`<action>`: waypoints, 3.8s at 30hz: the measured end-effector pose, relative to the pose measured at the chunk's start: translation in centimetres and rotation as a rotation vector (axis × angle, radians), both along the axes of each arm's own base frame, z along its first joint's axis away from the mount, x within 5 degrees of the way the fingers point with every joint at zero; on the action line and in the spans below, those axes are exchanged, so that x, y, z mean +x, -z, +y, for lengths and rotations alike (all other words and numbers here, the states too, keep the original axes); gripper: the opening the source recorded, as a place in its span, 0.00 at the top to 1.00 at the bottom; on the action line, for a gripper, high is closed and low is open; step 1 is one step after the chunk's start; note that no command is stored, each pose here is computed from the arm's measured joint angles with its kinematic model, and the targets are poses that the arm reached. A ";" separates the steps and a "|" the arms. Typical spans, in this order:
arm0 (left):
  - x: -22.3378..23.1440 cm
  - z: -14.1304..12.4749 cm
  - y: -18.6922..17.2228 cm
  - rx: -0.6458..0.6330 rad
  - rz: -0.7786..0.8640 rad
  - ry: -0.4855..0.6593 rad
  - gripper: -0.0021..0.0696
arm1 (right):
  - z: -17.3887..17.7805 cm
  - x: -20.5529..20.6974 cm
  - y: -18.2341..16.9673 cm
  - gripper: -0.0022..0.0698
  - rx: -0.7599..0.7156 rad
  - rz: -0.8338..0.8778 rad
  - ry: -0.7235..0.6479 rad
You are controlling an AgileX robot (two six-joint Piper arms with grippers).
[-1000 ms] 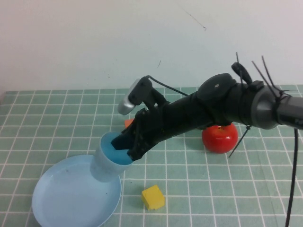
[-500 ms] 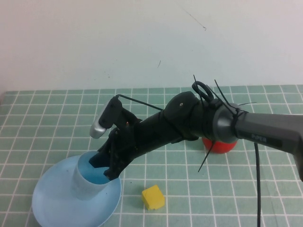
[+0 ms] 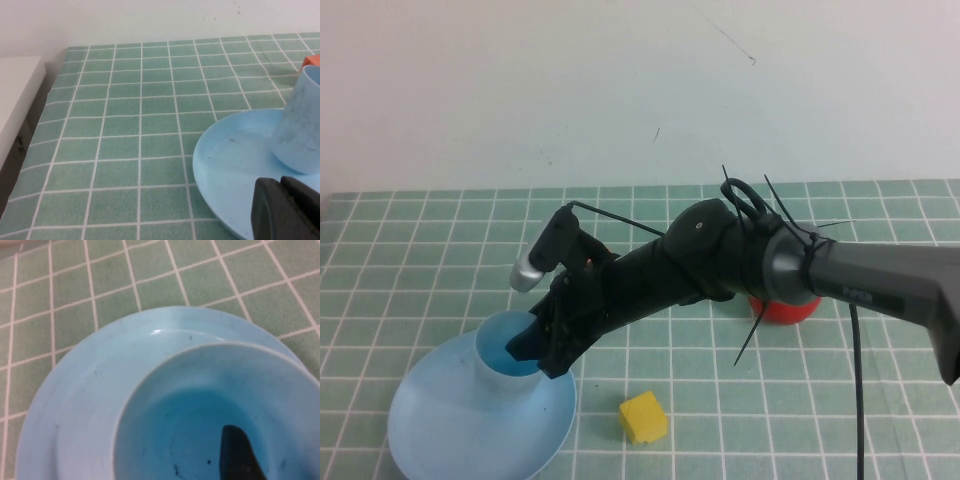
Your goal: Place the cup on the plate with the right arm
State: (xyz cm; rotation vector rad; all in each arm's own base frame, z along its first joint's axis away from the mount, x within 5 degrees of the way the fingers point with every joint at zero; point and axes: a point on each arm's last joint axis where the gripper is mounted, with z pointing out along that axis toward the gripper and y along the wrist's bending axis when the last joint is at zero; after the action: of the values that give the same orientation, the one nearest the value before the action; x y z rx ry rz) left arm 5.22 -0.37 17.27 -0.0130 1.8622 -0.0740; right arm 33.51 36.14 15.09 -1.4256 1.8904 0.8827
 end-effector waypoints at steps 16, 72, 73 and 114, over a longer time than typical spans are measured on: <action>0.0 0.0 0.0 0.000 0.000 0.000 0.98 | 1.1 1.0 -4.3 0.53 0.086 -0.069 -0.016; 0.0 0.0 0.0 0.000 0.000 0.000 0.98 | -35.3 -29.2 -11.2 0.97 -0.185 -0.510 0.973; 0.0 0.0 0.0 0.000 0.000 0.000 0.98 | -35.3 -29.4 -11.2 0.97 -0.179 -0.515 0.976; 0.0 0.0 0.0 0.002 0.000 0.001 0.98 | -35.5 -30.6 -11.1 0.97 -0.066 -0.576 1.067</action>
State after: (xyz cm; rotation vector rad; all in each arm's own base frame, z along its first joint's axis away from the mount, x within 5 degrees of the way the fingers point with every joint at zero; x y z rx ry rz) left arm 5.22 -0.37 17.27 -0.0110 1.8622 -0.0725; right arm 2.94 0.62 26.16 -0.4269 1.8229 -0.1067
